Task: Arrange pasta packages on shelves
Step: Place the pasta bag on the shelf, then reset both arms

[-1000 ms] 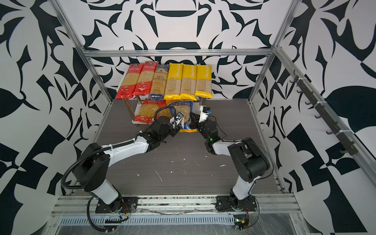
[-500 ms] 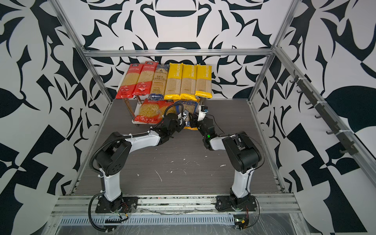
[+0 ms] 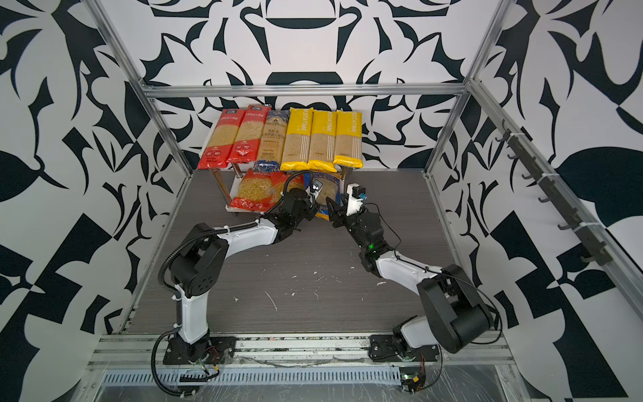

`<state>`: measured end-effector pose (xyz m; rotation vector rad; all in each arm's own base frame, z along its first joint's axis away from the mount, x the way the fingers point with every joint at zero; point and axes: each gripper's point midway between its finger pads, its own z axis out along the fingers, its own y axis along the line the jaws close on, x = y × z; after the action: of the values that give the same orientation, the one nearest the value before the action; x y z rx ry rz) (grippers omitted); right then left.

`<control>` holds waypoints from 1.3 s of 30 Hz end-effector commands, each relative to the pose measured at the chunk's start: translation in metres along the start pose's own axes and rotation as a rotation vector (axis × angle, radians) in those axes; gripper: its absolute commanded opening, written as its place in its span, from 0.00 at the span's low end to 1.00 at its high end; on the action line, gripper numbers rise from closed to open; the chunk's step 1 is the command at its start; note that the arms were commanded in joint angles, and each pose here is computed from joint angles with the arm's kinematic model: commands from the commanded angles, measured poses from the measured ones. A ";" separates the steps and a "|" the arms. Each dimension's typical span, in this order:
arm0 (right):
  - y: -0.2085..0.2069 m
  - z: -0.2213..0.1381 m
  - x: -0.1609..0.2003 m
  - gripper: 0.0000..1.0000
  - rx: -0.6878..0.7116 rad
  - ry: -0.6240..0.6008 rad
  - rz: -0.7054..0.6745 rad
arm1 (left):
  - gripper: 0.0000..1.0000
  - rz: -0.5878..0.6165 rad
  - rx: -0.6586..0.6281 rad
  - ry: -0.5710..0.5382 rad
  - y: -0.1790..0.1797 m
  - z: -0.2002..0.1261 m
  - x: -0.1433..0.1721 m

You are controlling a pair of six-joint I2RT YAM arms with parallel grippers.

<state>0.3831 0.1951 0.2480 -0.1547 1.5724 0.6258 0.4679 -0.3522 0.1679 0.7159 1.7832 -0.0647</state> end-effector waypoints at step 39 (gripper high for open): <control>-0.099 -0.115 0.049 0.52 0.483 0.370 0.153 | 0.60 -0.299 -0.124 0.012 0.021 -0.188 0.056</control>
<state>0.3235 0.0987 0.1712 0.1142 1.9997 0.4181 0.3131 -0.2670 0.1792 0.5029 1.8990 -0.1673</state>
